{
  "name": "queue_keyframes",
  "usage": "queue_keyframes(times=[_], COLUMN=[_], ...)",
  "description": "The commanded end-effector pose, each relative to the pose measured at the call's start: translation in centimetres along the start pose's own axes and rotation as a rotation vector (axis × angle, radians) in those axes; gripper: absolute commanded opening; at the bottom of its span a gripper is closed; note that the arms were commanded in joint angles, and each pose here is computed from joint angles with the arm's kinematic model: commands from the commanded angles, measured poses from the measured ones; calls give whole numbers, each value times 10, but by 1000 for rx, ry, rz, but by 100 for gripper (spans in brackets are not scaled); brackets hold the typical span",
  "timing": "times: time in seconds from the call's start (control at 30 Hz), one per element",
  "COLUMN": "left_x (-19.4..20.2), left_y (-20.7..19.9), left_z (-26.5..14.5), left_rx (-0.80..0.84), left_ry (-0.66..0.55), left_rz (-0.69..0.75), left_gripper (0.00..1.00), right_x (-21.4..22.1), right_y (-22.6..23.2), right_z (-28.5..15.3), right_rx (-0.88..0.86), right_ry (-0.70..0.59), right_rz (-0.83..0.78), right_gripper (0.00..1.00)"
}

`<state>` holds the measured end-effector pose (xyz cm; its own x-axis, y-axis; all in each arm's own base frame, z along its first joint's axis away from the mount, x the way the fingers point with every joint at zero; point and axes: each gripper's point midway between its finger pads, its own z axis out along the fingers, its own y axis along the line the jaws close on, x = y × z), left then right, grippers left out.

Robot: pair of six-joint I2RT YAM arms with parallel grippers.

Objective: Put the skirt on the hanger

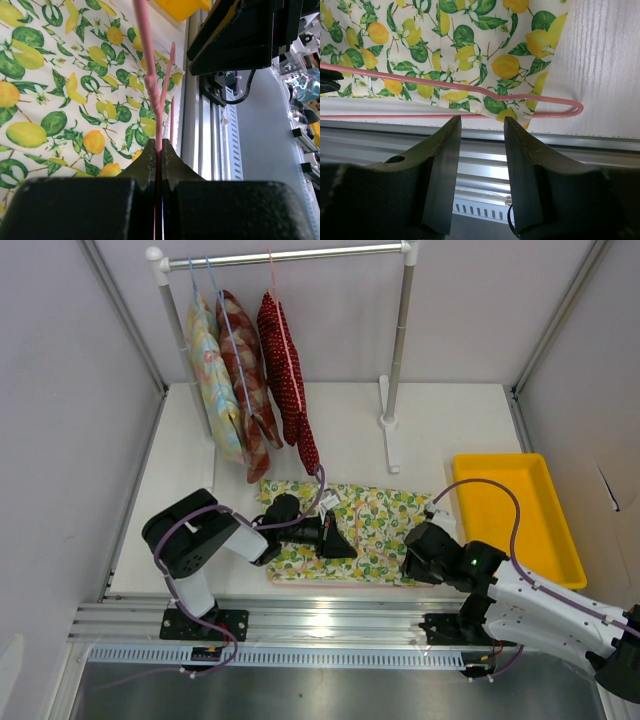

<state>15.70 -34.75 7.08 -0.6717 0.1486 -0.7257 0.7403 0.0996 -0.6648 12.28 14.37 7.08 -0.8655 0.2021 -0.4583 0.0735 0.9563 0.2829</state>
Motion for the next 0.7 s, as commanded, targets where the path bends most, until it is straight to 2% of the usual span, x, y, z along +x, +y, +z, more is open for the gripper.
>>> queue_keyframes(times=[0.0, 0.27, 0.43, 0.47, 0.67], left_x=[-18, -11, -21, -11, -12], left_y=[-3, 2, 0, 1, 3], left_z=[1, 3, 6, 3, 4], left_rx=[18, 17, 31, 23, 22], left_ry=[-20, -12, -33, -19, -23], left_rz=[104, 87, 102, 84, 83], left_gripper=[0, 0, 0, 0, 0], right_x=[3, 15, 20, 21, 26], right_y=[1, -8, -14, -14, -16], right_z=[3, 11, 17, 18, 22], right_rx=[-7, 18, 38, 32, 26], right_ry=[-3, 25, 31, 33, 35], right_rz=[27, 49, 54, 58, 80], right_gripper=[45, 47, 55, 57, 57])
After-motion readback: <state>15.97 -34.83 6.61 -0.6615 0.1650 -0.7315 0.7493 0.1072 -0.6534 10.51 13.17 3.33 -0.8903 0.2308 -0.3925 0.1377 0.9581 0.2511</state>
